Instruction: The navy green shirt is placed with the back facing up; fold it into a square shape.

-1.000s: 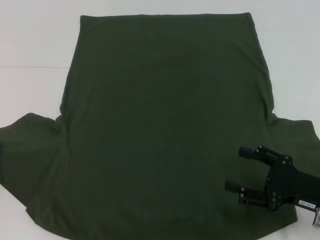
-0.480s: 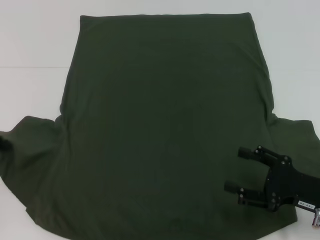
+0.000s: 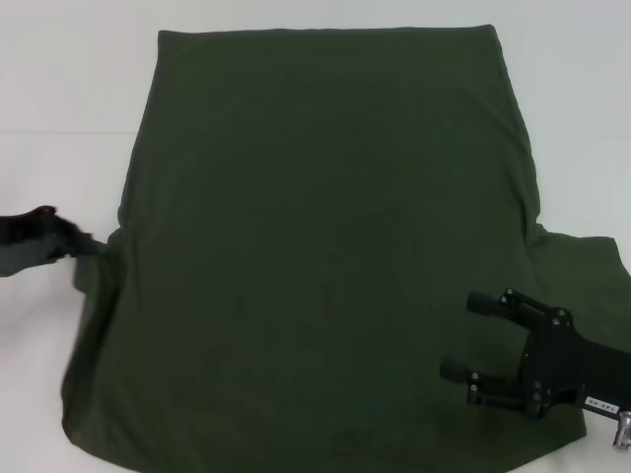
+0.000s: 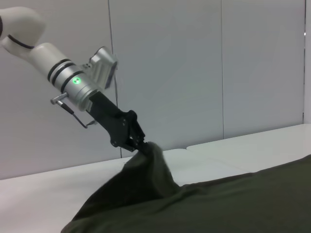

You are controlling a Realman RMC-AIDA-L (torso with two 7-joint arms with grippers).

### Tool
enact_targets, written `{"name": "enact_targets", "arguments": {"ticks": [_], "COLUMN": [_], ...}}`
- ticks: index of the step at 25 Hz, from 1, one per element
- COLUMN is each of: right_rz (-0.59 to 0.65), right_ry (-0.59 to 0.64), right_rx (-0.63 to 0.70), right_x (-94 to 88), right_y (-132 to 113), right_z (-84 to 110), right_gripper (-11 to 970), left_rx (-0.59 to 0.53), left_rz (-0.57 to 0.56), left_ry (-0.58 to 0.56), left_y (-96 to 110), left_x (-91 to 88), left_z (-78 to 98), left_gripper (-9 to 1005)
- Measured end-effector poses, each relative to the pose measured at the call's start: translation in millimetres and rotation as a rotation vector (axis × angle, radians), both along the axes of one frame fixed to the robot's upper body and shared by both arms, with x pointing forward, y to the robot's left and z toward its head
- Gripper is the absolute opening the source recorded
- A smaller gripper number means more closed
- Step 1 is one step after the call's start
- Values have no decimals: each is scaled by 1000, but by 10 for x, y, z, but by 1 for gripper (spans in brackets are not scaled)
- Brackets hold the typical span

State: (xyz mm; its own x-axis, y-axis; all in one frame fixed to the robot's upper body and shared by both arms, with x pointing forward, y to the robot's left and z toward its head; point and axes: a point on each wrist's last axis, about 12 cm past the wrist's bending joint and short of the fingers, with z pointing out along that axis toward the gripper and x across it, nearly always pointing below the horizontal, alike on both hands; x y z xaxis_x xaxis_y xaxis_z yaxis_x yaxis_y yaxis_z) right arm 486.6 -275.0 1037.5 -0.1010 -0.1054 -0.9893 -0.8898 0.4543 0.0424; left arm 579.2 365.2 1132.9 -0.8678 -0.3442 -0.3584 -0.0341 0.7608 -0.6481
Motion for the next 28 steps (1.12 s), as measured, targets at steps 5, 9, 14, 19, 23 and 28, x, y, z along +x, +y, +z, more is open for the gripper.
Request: {"name": "enact_targets", "arguments": {"ticks": [5,9,14,19,23,28], "right_rz": [1,2,1,1,-1,-1], "right_ry": [2,1,1,1,2,3], "right_rx": [0,1,2,2,2,3], "right_x": [-3,-1,-1,-3,-10,-13], "right_y": [2,5,10,9,5,6], "right_z": [-3,-2,-2,-3,-7,-9], "right_gripper": [911,911,911,911,911,911], "left_rx": [-54,-104,-214,-327,-340,-304], "left_rz": [-46,-49,-54,-58,-69,-84], "left_ry": [-2,7,-4,-84,-137,-144], "left_y": [-191,-329,-461,-506,-487,-447], "left_x": [29,29,-15,-102,-185,-246], "left_z": [-11,-125,-304,-395,-463,-519], "left_gripper": [29,31,42,117,259,400]}}
